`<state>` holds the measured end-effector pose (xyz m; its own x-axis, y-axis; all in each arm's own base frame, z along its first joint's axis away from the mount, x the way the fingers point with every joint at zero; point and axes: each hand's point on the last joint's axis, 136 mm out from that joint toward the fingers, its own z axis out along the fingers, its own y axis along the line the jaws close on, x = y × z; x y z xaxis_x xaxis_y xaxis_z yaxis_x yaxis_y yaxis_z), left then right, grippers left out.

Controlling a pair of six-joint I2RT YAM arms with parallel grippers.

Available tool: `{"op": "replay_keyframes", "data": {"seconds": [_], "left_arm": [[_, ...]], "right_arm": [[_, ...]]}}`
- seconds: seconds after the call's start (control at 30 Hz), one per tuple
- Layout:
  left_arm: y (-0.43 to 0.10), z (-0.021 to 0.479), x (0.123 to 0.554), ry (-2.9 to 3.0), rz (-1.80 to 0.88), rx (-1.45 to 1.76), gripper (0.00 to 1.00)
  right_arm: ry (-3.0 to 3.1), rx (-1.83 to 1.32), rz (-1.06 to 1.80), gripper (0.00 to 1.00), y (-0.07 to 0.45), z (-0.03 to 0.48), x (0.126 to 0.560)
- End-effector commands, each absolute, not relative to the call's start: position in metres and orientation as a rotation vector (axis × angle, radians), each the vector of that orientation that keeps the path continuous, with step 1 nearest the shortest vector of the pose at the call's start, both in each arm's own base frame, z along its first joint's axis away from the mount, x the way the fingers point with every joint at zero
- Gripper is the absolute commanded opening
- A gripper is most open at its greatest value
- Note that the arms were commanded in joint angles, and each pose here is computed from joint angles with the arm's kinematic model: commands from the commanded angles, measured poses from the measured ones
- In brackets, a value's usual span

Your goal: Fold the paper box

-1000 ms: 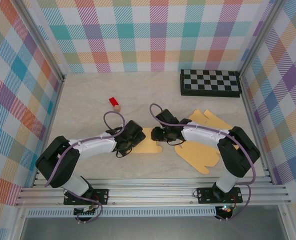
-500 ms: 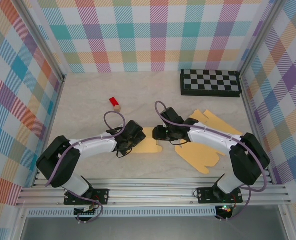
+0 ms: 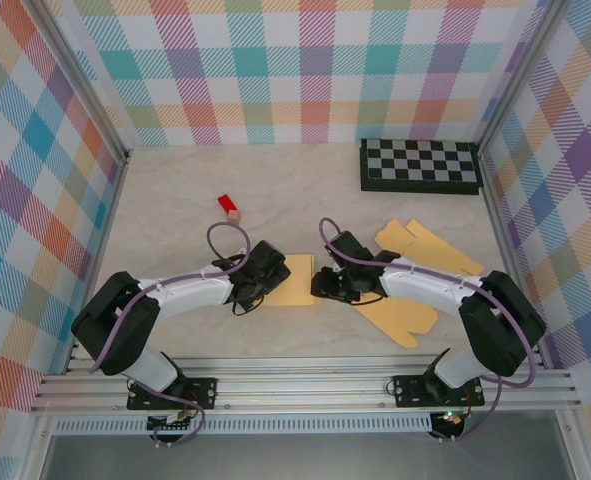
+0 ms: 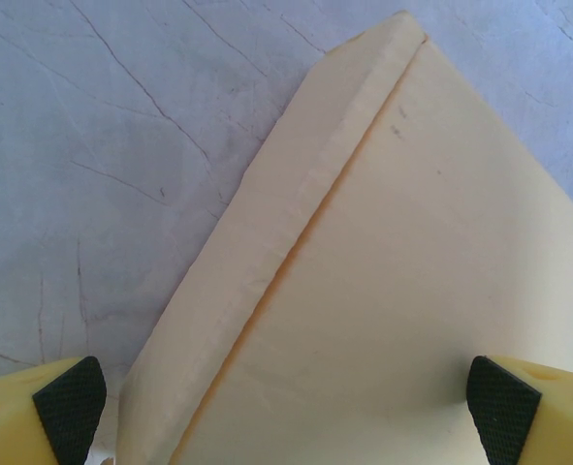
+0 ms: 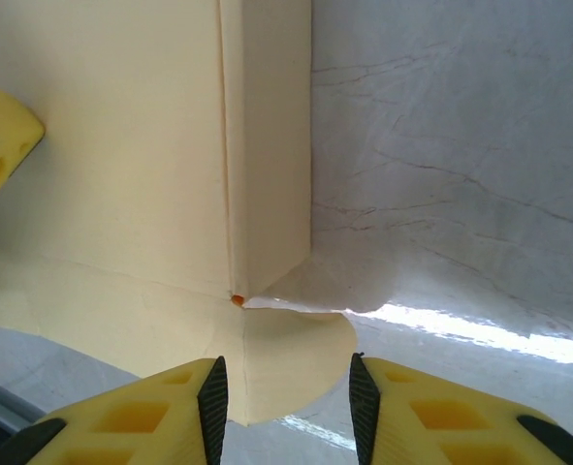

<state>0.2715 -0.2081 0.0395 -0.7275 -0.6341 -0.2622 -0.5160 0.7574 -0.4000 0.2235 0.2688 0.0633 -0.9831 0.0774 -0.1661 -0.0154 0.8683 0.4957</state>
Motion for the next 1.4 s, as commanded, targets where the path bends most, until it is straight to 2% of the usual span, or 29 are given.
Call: {"op": "replay_keyframes", "data": {"seconds": [0.0,0.27,0.47,0.7,0.87,1.2,1.37], "left_arm": [[-0.186,0.023,0.256,2.613,-0.249,-0.879,0.97],[-0.184,0.022,0.255,2.614,-0.234,-0.878,0.97],[-0.183,0.020,0.255,2.617,-0.225,-0.879,0.97],[-0.183,0.017,0.255,2.619,-0.220,-0.879,0.96],[-0.183,0.016,0.254,2.622,-0.219,-0.881,0.96],[-0.181,0.015,0.253,2.621,-0.210,-0.881,0.96],[-0.181,0.015,0.254,2.620,-0.210,-0.883,0.96]], "right_arm": [[2.837,0.102,0.931,0.40,0.285,0.072,0.222],[2.875,0.087,0.982,0.40,0.300,0.064,0.218],[2.914,0.053,0.883,0.41,0.295,0.057,0.217],[2.894,0.029,0.962,0.40,0.305,0.057,0.217],[2.884,-0.007,0.943,0.36,0.304,0.057,0.218],[2.835,-0.105,0.852,0.34,0.297,0.051,0.225],[2.793,-0.153,0.912,0.32,0.302,0.047,0.225]]}}
